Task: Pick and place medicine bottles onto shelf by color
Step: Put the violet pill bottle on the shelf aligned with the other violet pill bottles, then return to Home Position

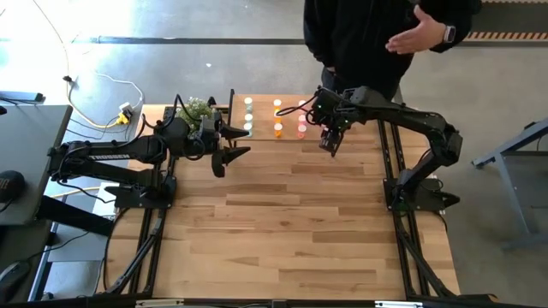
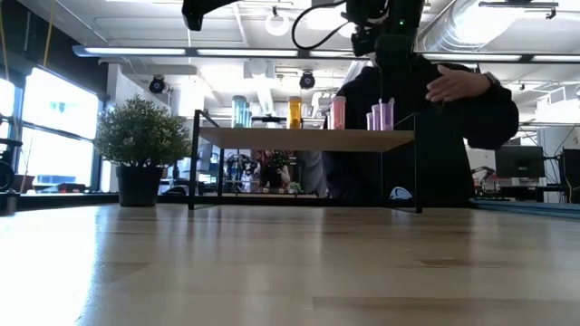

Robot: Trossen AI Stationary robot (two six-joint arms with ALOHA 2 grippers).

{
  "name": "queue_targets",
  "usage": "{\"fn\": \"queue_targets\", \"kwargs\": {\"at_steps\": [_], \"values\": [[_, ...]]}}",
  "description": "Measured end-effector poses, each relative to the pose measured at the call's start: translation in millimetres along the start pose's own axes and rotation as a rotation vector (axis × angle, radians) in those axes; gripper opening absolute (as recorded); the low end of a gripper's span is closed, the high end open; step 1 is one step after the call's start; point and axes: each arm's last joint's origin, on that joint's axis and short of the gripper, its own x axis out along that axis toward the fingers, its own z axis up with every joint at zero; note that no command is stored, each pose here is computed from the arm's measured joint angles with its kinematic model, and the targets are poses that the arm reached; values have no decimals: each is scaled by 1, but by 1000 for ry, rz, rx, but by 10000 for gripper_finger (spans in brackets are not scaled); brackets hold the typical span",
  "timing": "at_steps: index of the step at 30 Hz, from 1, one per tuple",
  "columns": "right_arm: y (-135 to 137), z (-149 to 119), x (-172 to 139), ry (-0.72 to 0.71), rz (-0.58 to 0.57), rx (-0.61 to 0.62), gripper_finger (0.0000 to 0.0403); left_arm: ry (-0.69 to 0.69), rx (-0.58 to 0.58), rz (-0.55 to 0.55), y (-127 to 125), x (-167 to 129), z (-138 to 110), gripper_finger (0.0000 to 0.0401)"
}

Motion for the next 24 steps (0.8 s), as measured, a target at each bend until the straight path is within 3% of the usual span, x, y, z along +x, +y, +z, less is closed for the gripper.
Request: {"fn": "queue_targets", "kwargs": {"at_steps": [13,24], "values": [[-1,3,-5,-37,-4,28,201,0,0,0,0,0,0,243],[-8,11,-52,-150,2,113,201,-10,0,-3,0,-3,2,243]]}}
